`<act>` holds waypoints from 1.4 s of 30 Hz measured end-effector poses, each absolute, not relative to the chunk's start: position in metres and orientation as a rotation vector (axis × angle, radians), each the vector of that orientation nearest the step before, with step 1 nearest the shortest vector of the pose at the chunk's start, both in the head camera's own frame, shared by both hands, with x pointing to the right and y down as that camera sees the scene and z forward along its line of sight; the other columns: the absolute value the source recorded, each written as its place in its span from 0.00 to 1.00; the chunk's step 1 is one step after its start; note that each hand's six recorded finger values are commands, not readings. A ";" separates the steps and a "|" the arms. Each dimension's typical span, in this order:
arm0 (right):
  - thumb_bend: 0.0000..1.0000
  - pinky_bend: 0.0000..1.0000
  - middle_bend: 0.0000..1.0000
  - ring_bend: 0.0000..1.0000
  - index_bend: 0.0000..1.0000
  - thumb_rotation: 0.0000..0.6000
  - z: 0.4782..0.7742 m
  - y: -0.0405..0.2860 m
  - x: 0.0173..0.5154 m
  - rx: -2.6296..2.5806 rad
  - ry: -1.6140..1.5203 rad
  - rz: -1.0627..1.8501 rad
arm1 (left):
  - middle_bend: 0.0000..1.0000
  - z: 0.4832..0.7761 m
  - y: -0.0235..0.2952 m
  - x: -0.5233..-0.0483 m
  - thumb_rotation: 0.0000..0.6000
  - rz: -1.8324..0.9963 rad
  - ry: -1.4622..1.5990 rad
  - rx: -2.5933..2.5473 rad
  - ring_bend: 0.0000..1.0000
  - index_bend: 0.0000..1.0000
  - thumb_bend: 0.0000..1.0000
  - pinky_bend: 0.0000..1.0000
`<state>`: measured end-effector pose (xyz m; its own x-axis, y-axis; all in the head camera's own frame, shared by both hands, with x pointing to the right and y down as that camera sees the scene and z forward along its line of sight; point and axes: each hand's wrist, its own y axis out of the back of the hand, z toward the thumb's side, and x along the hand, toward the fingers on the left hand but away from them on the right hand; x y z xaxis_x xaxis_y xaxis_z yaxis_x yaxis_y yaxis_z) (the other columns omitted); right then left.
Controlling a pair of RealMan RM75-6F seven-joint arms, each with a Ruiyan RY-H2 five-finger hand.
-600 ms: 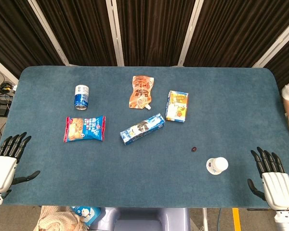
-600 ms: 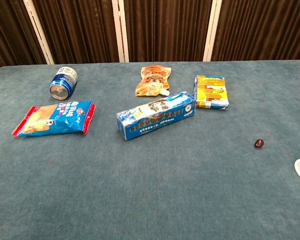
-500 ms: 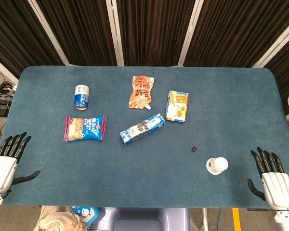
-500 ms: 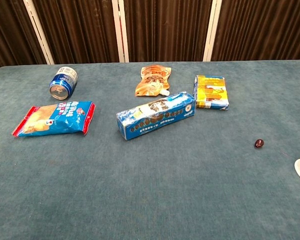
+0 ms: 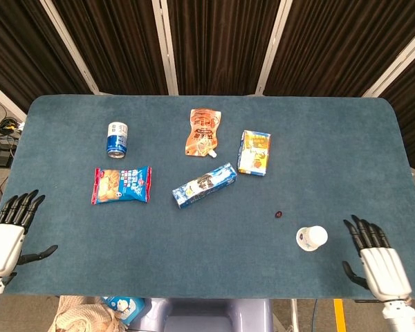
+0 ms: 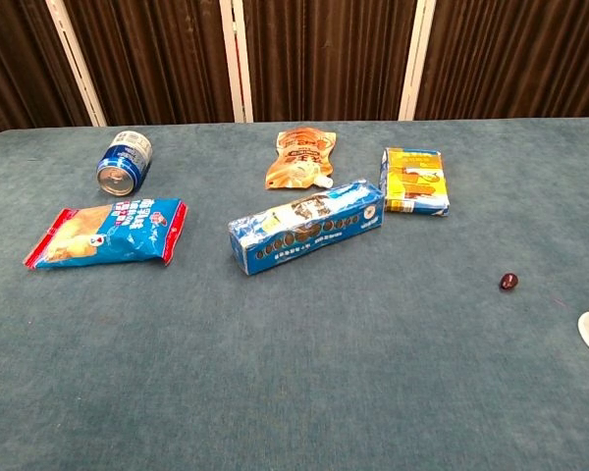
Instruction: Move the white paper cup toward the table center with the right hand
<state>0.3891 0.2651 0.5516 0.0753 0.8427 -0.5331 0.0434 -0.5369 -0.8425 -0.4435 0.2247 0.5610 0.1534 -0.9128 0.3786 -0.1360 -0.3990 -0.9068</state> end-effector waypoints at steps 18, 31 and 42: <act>0.37 0.20 0.00 0.09 0.00 1.00 0.592 0.257 0.354 -1.754 -0.717 1.616 | 0.00 0.563 0.226 -0.440 1.00 -1.315 1.001 -1.700 0.00 0.00 0.00 0.00; 0.37 0.24 0.05 0.14 0.05 1.00 0.620 0.256 0.360 -1.727 -0.658 1.721 | 0.00 0.564 0.226 -0.439 1.00 -1.317 0.998 -1.703 0.00 0.00 0.00 0.00; 0.48 0.39 0.29 0.36 0.38 1.00 0.633 0.250 0.350 -1.726 -0.652 1.715 | 0.00 0.564 0.226 -0.439 1.00 -1.319 0.999 -1.703 0.00 0.00 0.00 0.00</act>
<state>0.3495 0.2504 0.6326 0.0387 0.7188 -0.6942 -0.0761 -0.6906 -0.7193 -0.4395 0.2257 0.5639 0.1650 -0.9046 0.3930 -0.1337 -0.4153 -0.8998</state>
